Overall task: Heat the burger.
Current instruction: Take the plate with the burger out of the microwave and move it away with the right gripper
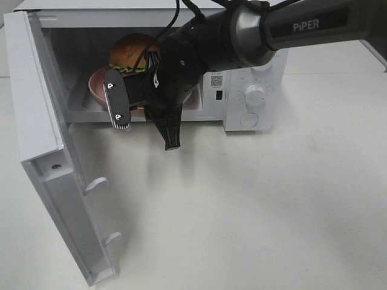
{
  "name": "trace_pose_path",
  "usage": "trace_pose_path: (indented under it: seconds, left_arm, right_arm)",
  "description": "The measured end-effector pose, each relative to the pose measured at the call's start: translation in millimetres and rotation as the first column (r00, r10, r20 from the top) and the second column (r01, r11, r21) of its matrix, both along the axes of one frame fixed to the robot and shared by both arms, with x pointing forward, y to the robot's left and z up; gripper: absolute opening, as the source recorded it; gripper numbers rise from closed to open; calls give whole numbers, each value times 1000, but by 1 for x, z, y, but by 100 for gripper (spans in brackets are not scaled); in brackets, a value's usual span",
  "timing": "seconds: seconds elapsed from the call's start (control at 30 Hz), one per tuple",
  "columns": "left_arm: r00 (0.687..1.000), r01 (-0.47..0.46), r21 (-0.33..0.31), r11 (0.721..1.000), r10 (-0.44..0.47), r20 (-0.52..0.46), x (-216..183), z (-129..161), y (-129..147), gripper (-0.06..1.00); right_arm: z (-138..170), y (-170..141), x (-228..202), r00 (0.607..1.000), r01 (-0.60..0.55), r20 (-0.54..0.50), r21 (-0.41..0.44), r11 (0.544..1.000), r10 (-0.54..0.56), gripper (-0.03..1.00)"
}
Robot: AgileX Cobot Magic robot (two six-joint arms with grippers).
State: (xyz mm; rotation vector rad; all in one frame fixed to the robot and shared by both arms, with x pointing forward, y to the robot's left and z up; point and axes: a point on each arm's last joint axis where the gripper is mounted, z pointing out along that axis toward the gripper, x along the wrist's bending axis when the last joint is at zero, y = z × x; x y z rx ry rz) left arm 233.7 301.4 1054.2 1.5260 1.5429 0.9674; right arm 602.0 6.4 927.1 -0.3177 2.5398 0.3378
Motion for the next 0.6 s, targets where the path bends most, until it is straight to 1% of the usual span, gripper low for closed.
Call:
trace_pose_path:
  seconds: [0.1, 0.37, 0.43, 0.6]
  left_arm:
    - [1000, 0, 0, 1000, 0, 0, 0, 0, 0, 99]
    - [1000, 0, 0, 1000, 0, 0, 0, 0, 0, 99]
    - [1000, 0, 0, 1000, 0, 0, 0, 0, 0, 99]
    - [1000, 0, 0, 1000, 0, 0, 0, 0, 0, 99]
  right_arm:
    - [4, -3, -6, 1000, -15, 13, 1, 1000, 15, 9]
    - [5, -12, -16, 1000, -29, 6, -16, 999, 29, 9]
    - [3, -21, -26, 999, -39, 2, -23, 999, 39, 9]
    - [5, -29, -37, 998, -53, 13, -15, 998, 53, 9]
